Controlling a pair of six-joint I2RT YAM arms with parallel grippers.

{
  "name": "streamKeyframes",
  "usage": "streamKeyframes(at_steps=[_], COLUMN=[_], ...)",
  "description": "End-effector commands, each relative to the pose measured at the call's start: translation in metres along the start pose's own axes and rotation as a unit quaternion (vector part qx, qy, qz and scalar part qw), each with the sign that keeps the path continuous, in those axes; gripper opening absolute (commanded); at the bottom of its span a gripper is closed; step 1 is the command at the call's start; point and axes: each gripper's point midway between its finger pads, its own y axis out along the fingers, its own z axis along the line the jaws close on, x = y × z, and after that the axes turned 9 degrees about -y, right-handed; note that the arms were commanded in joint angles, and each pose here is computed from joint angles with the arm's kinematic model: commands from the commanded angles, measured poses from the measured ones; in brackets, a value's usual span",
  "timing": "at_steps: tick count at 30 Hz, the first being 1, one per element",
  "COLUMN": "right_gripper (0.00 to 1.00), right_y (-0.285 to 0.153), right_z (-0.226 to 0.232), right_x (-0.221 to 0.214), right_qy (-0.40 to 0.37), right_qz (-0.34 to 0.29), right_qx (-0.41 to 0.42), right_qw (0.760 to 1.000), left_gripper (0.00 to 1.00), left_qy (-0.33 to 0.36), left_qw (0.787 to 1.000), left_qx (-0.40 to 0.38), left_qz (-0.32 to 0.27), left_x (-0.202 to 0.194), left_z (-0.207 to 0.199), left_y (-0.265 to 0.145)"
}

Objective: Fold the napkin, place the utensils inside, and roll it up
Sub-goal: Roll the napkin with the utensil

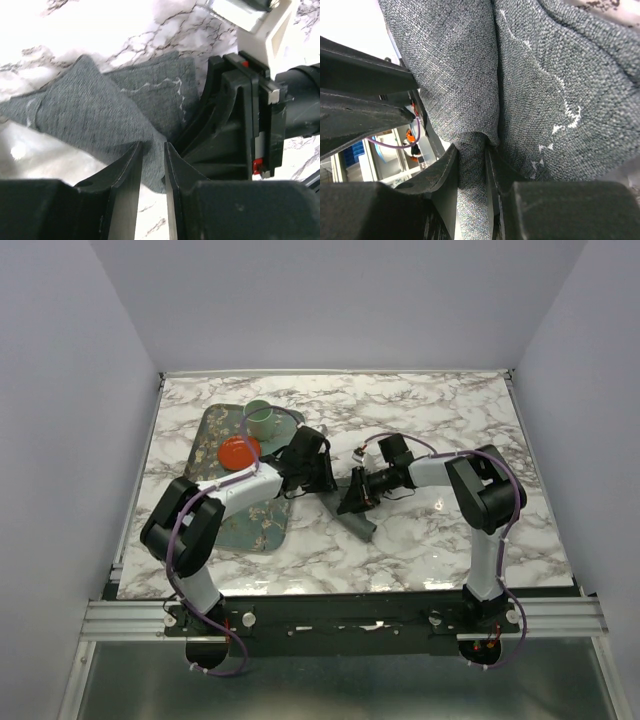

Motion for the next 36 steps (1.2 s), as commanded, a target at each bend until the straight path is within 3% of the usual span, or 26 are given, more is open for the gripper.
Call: streamKeyframes(at_steps=[1,15,22,28,32,36], right_gripper=[0.31,0.39,0.47,0.54,0.62,0.63], right_y=[0.003,-0.013,-0.043,-0.055,-0.048,-0.038], right_z=[-0.023,-0.015,0.011,0.04,0.046,0.042], right_x=[-0.025,-0.008,0.014,0.029,0.027,0.022], right_qy=[0.033,-0.01,-0.08,-0.157,-0.226,-0.257], right_qz=[0.036,0.02,-0.013,-0.029,-0.026,-0.02], right_qx=[-0.031,-0.079,-0.149,-0.205,-0.277,-0.328], right_qw=[0.998,0.997,0.986,0.965,0.933,0.909], left_gripper=[0.32,0.28,0.26,0.25,0.25,0.25], left_qy=[-0.006,-0.031,-0.035,-0.033,-0.033,-0.033], left_qw=[1.0,0.997,0.997,0.997,0.997,0.997], left_qx=[-0.003,0.066,0.064,0.065,0.065,0.068], left_qz=[-0.019,-0.001,0.003,0.004,0.005,0.01], left_x=[0.012,0.004,0.002,0.002,0.001,-0.001], left_z=[-0.001,0.062,0.064,0.064,0.064,0.066], left_y=[0.013,0.03,0.036,0.036,0.038,0.04])
